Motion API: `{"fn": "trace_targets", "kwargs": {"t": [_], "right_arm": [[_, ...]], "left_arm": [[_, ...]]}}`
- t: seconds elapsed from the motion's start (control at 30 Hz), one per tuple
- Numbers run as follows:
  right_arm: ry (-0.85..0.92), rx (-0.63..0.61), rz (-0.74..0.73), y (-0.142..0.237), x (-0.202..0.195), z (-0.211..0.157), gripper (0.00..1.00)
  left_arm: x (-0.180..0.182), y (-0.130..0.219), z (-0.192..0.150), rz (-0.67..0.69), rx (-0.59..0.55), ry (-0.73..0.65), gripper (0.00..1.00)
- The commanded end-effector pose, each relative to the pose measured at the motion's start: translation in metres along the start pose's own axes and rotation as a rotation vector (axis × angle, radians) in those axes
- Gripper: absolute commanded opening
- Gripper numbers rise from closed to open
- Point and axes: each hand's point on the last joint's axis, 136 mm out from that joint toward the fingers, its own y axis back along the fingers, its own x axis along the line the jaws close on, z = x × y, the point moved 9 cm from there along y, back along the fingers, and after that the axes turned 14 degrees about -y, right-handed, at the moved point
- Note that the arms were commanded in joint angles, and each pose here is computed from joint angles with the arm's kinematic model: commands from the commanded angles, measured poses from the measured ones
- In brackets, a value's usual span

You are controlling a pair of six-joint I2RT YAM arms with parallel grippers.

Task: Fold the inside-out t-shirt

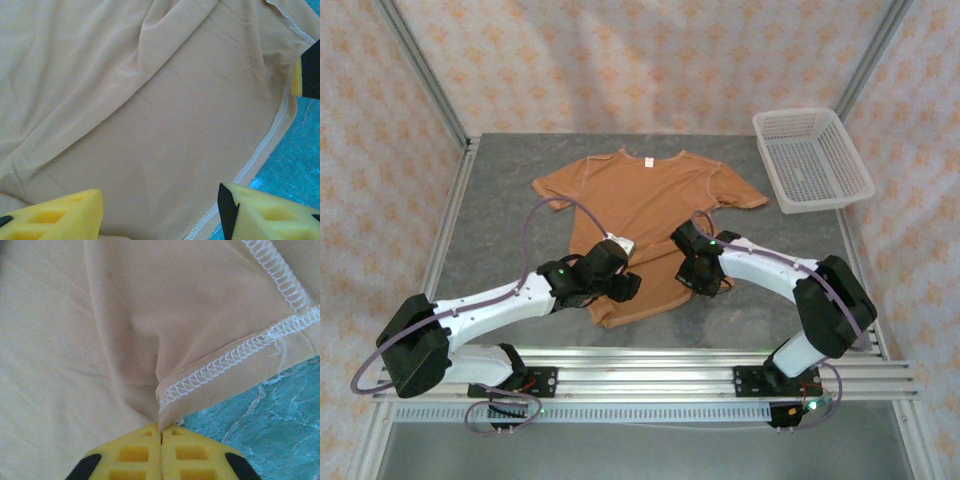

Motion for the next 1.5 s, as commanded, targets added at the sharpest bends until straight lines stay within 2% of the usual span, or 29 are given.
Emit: {"fn": "trace_targets", "kwargs": {"t": [0.0,0.17,0.3,0.53,0.83,1.0,1.23,1.47], "right_arm": [[0.000,0.004,0.007,0.003,-0.001,-0.002,0.00],[-0.010,-0.007,0.073,0.024,0.005,-0.001,0.00],[-0.025,-0.041,0.140,0.048,0.008,0.004,0.00],[-0.058,-0.078,0.261,0.081,0.015,0.013,0.00],[-0.065,-0.086,0.302,0.098,0.017,0.017,0.00],[-0.074,-0.094,0.330,0.109,0.012,0.019,0.00],[-0.119,-0.153,0.370,0.129,-0.009,0.029,0.00],[-0.133,-0.206,0.372,0.147,-0.018,0.043,0.00]], "left_arm": [[-0.001,0.002,0.003,0.020,-0.014,-0.025,0.63],[-0.023,0.011,0.000,-0.011,-0.118,-0.164,0.65],[-0.044,0.019,-0.002,-0.100,-0.228,-0.270,0.76],[-0.056,0.005,-0.001,-0.126,-0.239,-0.309,0.83],[-0.068,-0.035,0.026,0.009,-0.228,-0.307,0.83],[-0.062,-0.059,0.034,0.222,-0.172,-0.321,0.84],[-0.041,-0.068,0.037,0.347,-0.047,-0.356,0.74],[-0.002,-0.043,0.019,0.386,-0.010,-0.266,0.54]]}}
